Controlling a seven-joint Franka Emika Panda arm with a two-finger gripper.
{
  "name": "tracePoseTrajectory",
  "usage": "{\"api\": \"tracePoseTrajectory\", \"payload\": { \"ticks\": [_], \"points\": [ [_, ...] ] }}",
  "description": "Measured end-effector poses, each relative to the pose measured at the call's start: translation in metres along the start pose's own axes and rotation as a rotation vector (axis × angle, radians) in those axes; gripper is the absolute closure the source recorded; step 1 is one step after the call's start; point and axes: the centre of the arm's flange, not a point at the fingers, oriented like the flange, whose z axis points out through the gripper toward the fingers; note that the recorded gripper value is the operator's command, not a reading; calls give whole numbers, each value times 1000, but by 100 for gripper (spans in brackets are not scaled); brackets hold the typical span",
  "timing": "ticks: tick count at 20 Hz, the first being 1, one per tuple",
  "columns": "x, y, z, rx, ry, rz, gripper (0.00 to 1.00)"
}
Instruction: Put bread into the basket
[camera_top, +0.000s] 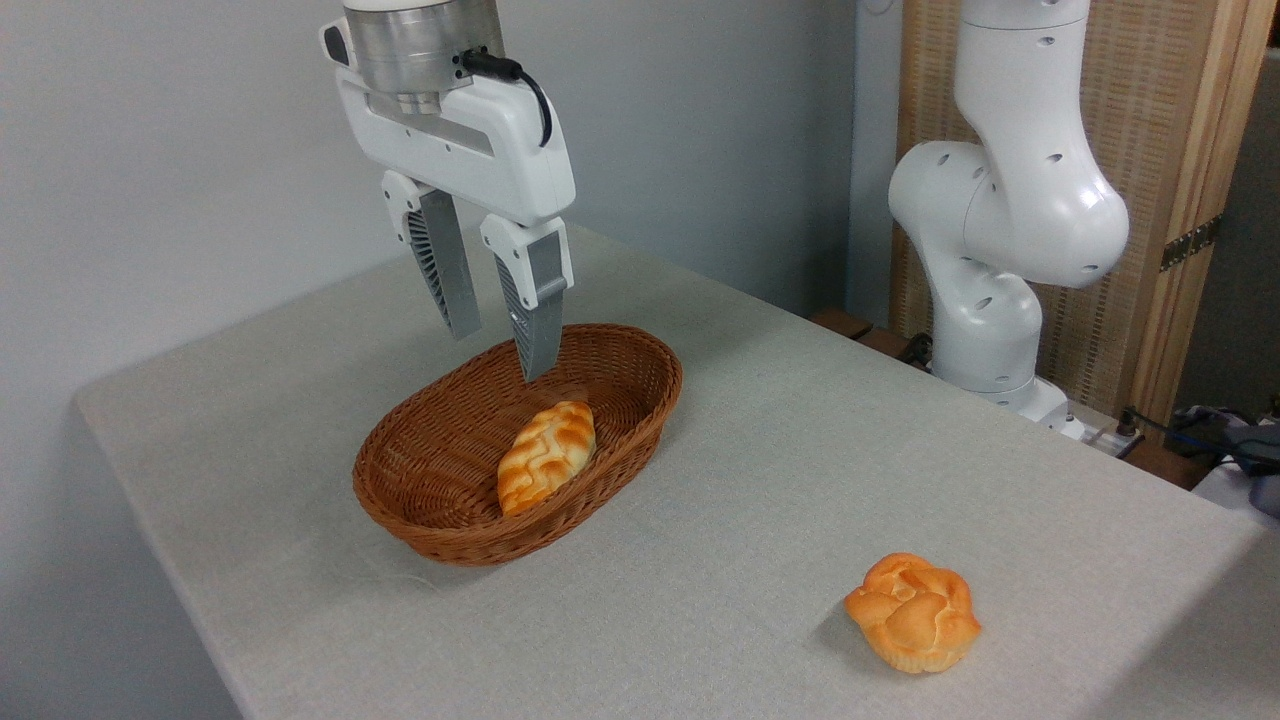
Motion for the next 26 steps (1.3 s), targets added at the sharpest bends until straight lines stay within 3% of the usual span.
{"api": "tracePoseTrajectory", "payload": {
  "ticks": [10, 19, 21, 26],
  "points": [
    [-1, 5, 15, -18, -27, 6, 0],
    [-36, -1, 20, -32, -43, -6, 0],
    [-54, -9, 18, -38, -39, 43, 0],
    [-130, -41, 10, -53, -3, 210, 0]
  ]
}}
